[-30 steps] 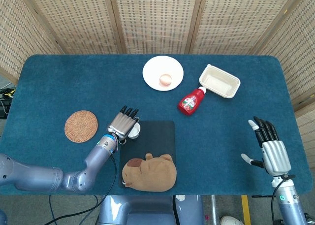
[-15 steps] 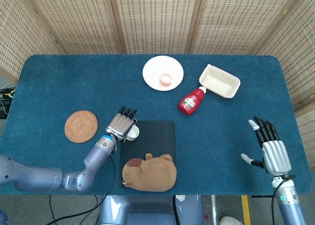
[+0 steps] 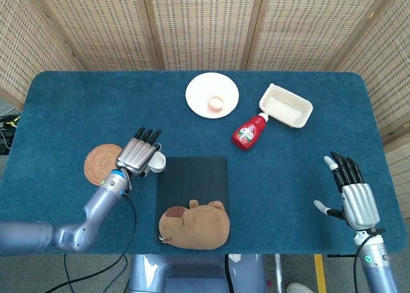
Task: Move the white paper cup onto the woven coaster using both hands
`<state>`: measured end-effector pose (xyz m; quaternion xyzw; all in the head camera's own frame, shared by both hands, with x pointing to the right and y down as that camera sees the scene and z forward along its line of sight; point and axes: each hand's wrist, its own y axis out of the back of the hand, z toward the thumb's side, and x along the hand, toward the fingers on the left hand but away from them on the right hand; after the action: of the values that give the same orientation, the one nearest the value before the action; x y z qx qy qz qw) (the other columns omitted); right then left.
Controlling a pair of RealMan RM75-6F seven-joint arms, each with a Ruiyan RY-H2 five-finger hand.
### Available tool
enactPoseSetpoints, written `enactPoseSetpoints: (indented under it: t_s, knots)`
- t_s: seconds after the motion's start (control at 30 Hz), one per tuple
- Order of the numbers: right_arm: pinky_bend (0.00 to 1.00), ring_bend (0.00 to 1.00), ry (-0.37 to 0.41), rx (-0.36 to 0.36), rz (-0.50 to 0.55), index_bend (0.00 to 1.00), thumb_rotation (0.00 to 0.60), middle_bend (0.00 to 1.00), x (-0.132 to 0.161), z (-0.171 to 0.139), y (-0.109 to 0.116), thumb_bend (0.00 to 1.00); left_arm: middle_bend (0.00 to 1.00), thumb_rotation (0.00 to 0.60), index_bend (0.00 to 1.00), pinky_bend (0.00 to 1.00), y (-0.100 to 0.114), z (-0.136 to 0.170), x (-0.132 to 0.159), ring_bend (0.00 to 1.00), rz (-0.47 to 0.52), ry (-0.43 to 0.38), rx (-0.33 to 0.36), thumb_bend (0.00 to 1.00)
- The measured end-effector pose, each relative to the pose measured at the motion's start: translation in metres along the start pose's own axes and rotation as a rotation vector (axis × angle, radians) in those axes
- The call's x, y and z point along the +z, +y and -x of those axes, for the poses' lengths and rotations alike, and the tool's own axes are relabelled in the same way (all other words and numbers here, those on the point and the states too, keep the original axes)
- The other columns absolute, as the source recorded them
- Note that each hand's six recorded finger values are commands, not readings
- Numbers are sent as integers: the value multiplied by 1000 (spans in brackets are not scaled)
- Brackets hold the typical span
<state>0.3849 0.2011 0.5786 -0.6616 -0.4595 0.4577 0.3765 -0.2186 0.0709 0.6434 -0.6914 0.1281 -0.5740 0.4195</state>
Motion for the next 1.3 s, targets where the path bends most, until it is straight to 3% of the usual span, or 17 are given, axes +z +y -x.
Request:
enactPoseSetpoints:
  t_s: [0.23, 0.6, 0.9, 1.3]
  knots:
    - [0, 0, 9, 6, -14, 34, 600, 0, 4, 0, -2, 49, 0, 600, 320, 0, -9, 26, -65, 0, 29, 88, 16, 387]
    - [0, 0, 18, 14, -29, 34, 600, 0, 10, 0, -5, 51, 0, 600, 316, 0, -60, 50, -149, 0, 84, 209, -39, 388]
    - [0, 0, 9, 17, -22, 34, 600, 0, 8, 0, -6, 51, 0, 600, 284, 0, -92, 39, -166, 0, 104, 244, -105, 389]
    - [0, 0, 10, 13, -15, 34, 600, 0, 8, -1, -5, 50, 0, 600, 188, 0, -93, 30, -155, 0, 137, 234, -89, 386]
